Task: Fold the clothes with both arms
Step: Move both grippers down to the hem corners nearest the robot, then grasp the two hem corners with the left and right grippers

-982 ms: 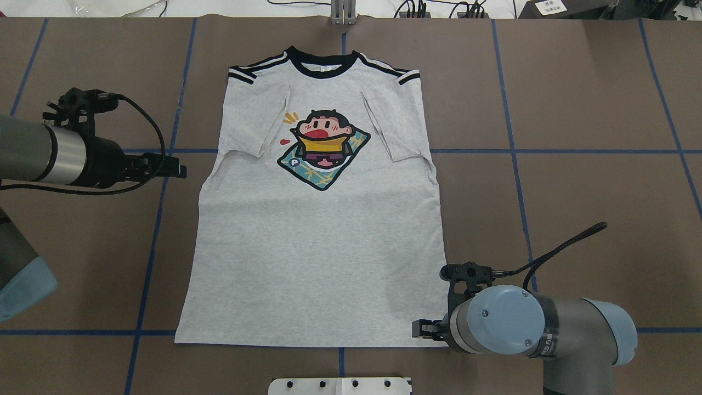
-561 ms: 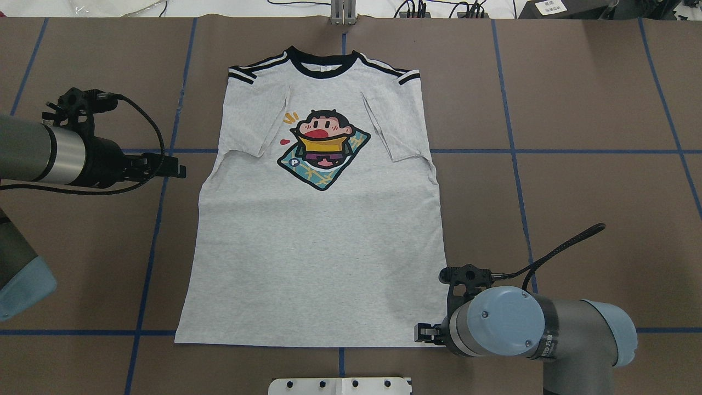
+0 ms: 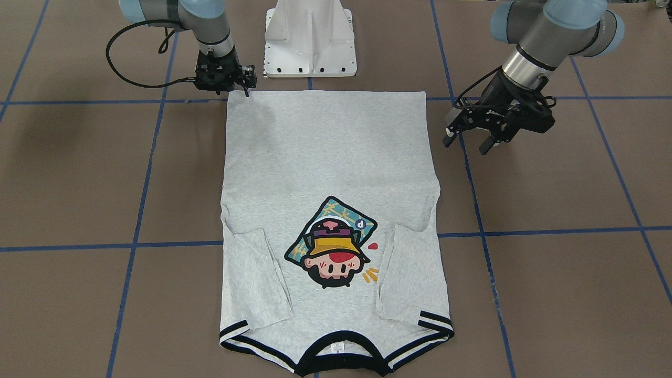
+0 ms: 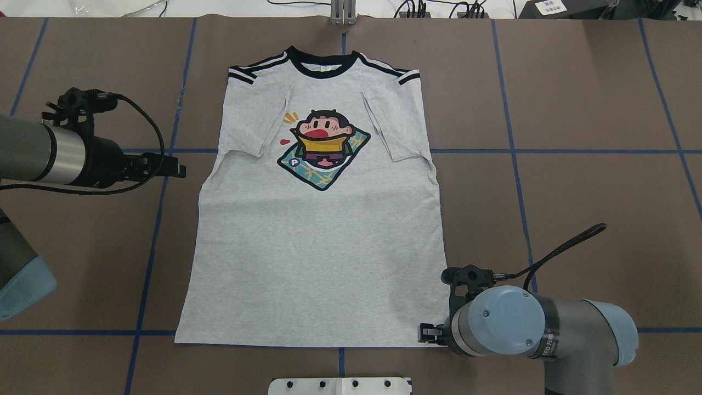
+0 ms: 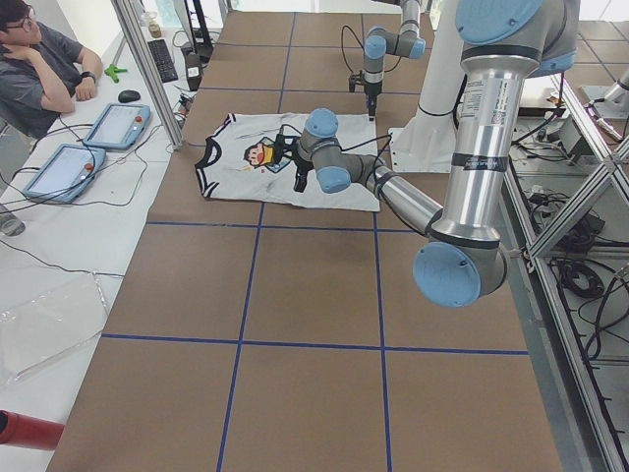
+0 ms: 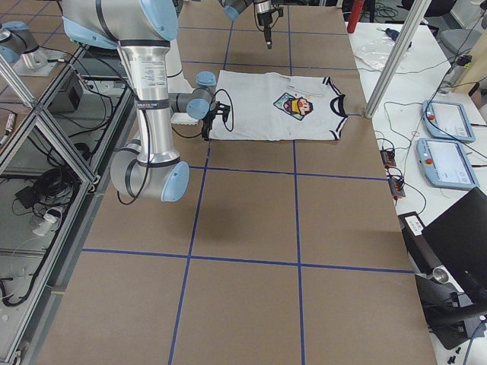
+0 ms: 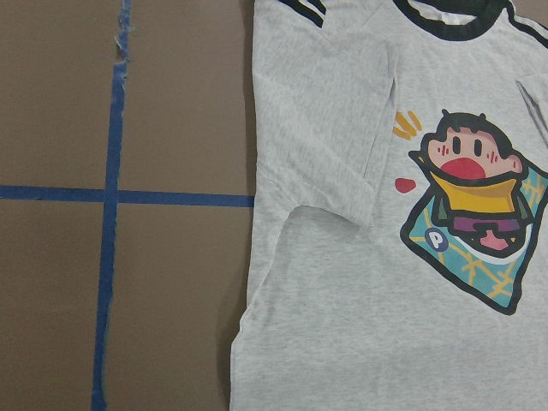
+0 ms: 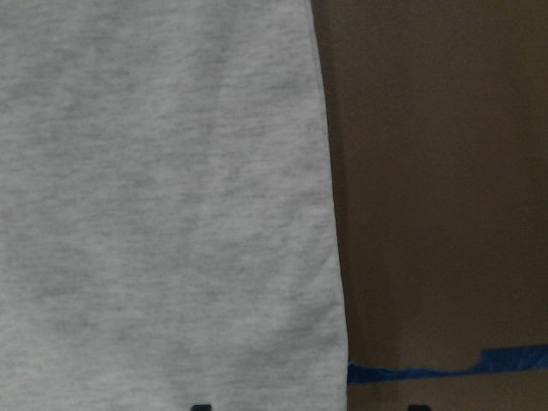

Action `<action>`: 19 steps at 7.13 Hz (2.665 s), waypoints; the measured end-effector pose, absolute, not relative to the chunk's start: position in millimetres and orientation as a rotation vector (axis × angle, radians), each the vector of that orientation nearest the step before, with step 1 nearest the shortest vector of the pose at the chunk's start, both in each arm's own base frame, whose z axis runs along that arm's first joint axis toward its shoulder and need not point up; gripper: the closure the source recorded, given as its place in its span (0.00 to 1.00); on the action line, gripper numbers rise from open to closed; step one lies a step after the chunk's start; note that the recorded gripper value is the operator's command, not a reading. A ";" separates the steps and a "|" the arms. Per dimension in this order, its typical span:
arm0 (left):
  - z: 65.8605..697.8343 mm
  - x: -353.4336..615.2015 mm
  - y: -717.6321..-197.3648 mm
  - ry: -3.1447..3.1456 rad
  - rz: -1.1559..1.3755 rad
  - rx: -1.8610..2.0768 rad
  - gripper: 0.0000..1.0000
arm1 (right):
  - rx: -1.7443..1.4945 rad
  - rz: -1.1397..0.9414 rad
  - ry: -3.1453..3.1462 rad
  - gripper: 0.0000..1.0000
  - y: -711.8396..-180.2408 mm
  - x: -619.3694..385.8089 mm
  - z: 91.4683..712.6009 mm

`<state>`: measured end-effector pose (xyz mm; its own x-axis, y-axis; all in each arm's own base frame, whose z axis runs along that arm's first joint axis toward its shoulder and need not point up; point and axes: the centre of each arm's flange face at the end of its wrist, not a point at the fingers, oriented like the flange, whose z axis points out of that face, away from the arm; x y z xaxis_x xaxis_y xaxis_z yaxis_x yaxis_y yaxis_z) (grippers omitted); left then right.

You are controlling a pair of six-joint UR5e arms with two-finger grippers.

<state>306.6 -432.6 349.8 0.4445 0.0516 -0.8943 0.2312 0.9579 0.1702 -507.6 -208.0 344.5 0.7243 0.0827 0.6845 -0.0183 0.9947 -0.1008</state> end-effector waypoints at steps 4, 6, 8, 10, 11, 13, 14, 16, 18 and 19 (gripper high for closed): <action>349.7 306.8 -432.6 1.108 -0.113 0.286 0.02 | -0.088 0.060 -0.759 0.71 -209.0 -508.9 344.3; 349.9 306.5 -432.9 1.108 -0.115 0.287 0.02 | -0.093 0.072 -0.759 0.96 -209.1 -508.2 344.3; 350.1 306.4 -433.1 1.106 -0.116 0.288 0.01 | -0.094 0.075 -0.762 1.00 -208.9 -507.3 343.2; 355.9 305.3 -429.7 1.098 -0.119 0.279 0.01 | -0.088 0.074 -0.782 1.00 -208.7 -503.8 333.4; 365.7 302.2 -418.3 1.086 -0.119 0.260 0.01 | -0.085 0.073 -0.801 1.00 -208.8 -499.9 324.7; 376.8 306.5 -374.3 1.075 -0.134 0.190 0.01 | -0.078 0.075 -0.830 1.00 -210.0 -491.6 311.2; 377.6 330.4 -346.1 1.067 -0.171 0.144 0.01 | -0.073 0.080 -0.844 1.00 -212.3 -487.1 305.4; 380.1 392.2 -282.1 1.025 -0.256 0.043 0.01 | -0.067 0.091 -0.858 1.00 -219.4 -481.3 299.9; 386.7 424.5 -245.8 0.969 -0.287 0.003 0.01 | -0.065 0.093 -0.860 1.00 -221.1 -481.2 298.8; 390.0 430.4 -237.7 0.953 -0.284 -0.002 0.02 | -0.064 0.094 -0.859 1.00 -221.4 -481.6 299.2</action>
<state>430.4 -237.7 390.0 0.5446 -0.2407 -0.8034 0.2385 0.9628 -0.1268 -481.6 -221.4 299.2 0.6493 0.1087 0.7527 -0.0569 0.9939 -0.0945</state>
